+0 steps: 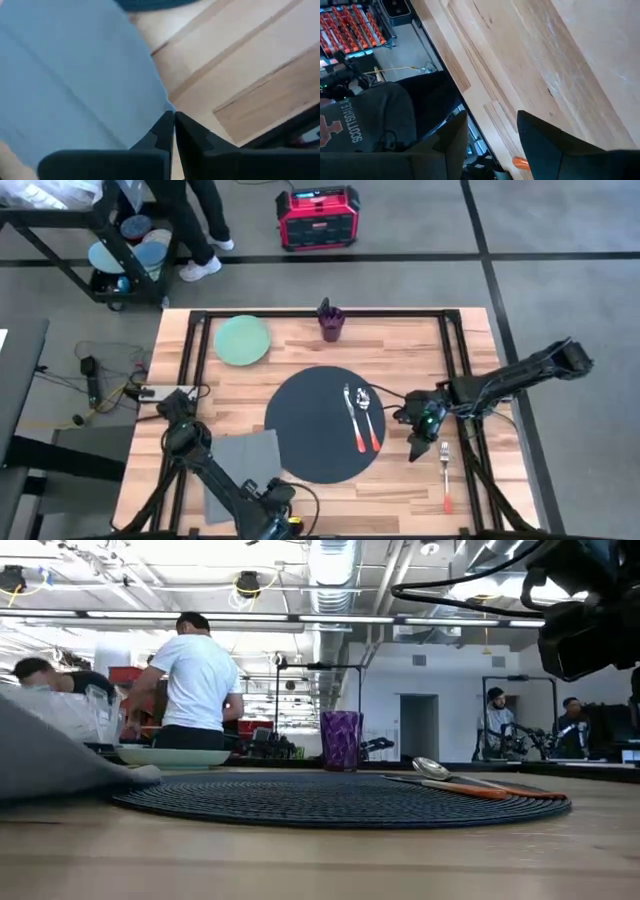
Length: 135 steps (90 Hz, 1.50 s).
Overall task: Set table place
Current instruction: Fold the table napkin
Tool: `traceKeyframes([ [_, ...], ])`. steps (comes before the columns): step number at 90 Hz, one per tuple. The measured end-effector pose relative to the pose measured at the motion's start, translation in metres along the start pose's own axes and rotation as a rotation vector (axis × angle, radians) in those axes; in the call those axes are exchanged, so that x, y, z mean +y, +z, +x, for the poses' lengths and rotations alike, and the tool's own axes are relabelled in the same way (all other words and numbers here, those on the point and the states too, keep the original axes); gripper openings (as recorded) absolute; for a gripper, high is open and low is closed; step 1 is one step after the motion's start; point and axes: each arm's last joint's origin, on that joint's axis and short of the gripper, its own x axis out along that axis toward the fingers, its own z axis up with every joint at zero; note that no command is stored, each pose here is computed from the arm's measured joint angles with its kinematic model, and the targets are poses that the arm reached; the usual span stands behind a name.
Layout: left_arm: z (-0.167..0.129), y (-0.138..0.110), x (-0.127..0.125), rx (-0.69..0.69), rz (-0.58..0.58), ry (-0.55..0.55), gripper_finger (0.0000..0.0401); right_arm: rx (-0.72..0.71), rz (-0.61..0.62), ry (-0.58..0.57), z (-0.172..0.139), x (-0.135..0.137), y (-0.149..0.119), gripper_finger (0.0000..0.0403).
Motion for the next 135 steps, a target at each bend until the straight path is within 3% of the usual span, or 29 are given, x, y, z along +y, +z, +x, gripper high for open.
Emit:
traceKeyframes([
  [26,-0.009,-0.044,0.012,0.002,-0.292,-0.025,0.0000,0.053,0.020,-0.017,0.007,0.003,-0.010,0.0159],
  [56,-0.010,-0.066,0.018,0.025,-0.261,-0.015,0.0000,0.037,0.041,-0.046,0.011,0.004,-0.015,0.0159],
  [85,-0.029,-0.059,0.026,-0.013,-0.266,-0.090,0.0000,0.033,0.073,-0.048,0.011,0.004,-0.015,0.0159],
  [121,-0.032,-0.068,0.030,-0.006,-0.253,-0.096,0.0000,0.012,0.073,-0.055,0.011,0.004,-0.014,0.0159],
  [135,-0.035,-0.058,0.030,-0.054,-0.269,-0.131,0.0000,0.012,0.074,-0.055,0.011,0.004,-0.014,0.0159],
])
